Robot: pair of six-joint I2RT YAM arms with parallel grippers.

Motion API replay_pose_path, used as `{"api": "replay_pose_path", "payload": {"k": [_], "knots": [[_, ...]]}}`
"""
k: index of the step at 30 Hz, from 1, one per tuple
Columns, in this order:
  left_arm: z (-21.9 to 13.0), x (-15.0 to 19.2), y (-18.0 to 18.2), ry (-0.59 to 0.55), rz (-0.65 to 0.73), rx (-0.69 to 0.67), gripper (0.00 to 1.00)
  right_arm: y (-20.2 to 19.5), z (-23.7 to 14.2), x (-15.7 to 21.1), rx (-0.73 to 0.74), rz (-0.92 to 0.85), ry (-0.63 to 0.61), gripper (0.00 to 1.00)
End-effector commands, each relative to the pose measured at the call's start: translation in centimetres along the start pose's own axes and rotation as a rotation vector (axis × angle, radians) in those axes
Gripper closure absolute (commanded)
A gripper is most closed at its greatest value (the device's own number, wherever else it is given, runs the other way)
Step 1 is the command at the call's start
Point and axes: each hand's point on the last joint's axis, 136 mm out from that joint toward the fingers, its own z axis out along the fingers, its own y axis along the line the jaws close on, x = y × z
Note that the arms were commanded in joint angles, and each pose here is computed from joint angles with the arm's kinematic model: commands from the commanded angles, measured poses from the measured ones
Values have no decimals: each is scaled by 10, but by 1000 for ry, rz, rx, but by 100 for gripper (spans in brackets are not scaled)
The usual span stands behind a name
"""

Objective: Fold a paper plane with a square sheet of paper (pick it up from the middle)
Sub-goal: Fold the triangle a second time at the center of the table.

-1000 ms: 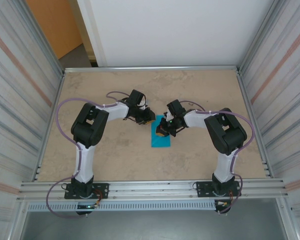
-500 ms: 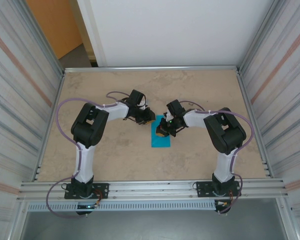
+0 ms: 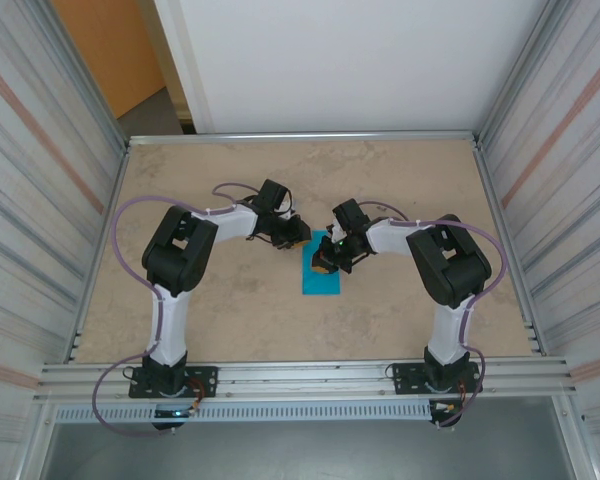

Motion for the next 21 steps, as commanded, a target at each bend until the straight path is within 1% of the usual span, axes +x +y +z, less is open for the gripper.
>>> {"api": "replay_pose_path", "payload": {"k": [1, 8, 12, 13, 15, 18, 21], "knots": [[11, 28, 37, 78, -68, -107, 79, -8, 8, 3, 32, 7, 25, 95], [7, 24, 31, 66, -58, -96, 79, -16, 9, 4, 64, 23, 26, 92], [0, 16, 23, 48, -49, -87, 78, -20, 8, 5, 81, 31, 25, 86], [-10, 11, 13, 25, -35, -71, 78, -21, 8, 6, 84, 34, 26, 83], [-21, 2, 5, -9, -25, -61, 77, -21, 7, 5, 83, 37, 23, 78], [-42, -11, 1, -68, -24, -59, 75, -19, 7, 5, 77, 37, 23, 71], [-62, -21, 2, -123, -33, -59, 73, -16, 7, 5, 65, 27, 21, 66]]}}
